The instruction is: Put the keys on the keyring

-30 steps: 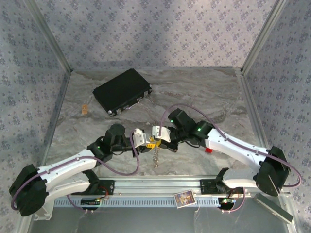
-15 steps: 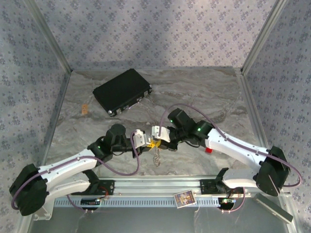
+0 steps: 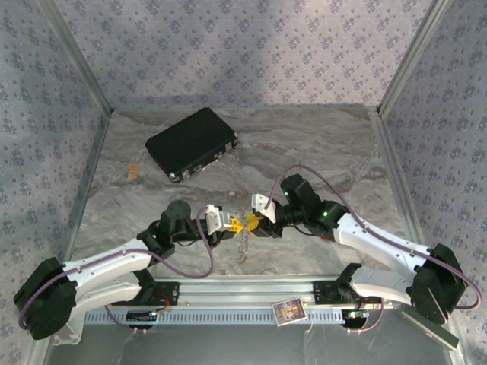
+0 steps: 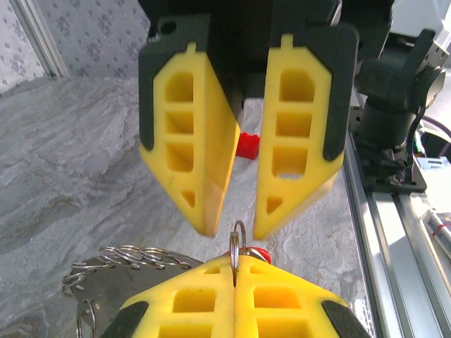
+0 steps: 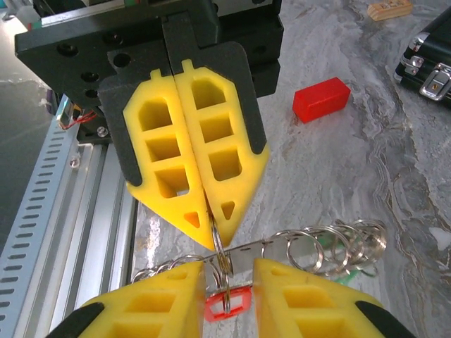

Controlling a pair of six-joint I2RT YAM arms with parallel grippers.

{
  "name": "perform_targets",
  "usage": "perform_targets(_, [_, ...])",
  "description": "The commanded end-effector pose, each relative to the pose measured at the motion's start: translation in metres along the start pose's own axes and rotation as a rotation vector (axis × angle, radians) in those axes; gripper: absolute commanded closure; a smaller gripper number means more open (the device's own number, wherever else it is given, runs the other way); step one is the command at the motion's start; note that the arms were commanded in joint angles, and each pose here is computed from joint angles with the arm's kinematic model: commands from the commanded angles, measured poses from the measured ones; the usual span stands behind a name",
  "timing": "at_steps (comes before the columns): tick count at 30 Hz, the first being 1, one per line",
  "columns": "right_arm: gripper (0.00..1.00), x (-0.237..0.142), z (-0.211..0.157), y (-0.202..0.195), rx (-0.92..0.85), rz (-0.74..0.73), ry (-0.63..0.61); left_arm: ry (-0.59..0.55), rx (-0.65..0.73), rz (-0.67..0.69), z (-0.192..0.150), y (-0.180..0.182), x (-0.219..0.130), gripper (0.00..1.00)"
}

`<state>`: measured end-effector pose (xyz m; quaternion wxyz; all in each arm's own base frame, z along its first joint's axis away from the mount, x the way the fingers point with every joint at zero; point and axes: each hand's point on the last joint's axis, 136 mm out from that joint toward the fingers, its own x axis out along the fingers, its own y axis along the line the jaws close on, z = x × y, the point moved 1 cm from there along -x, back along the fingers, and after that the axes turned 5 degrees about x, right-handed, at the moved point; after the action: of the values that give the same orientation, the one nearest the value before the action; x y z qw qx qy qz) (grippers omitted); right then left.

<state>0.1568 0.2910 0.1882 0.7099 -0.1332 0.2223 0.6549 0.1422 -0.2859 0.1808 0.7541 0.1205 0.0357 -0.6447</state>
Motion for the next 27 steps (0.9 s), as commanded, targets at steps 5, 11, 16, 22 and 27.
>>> perform_targets(5, [0.81, 0.003, 0.002, -0.001, 0.024, 0.021, -0.037, -0.103, 0.04, -0.026, 0.025, -0.004, -0.002, 1.0])
perform_targets(11, [1.0, 0.003, 0.003, 0.0, 0.021, 0.029, -0.032, -0.106, 0.041, -0.027, 0.027, -0.003, -0.002, 1.0])
perform_targets(16, [1.0, -0.001, 0.005, 0.0, -0.012, 0.019, 0.023, -0.03, 0.037, 0.012, 0.019, 0.004, -0.002, 0.77])
perform_targets(22, [1.0, 0.001, -0.001, 0.0, -0.077, -0.001, 0.155, 0.103, 0.043, 0.008, 0.003, 0.007, 0.001, 0.77])
perform_targets(27, [1.0, 0.005, 0.0, 0.002, -0.109, -0.003, 0.2, 0.117, 0.046, -0.008, 0.004, 0.008, 0.005, 0.8])
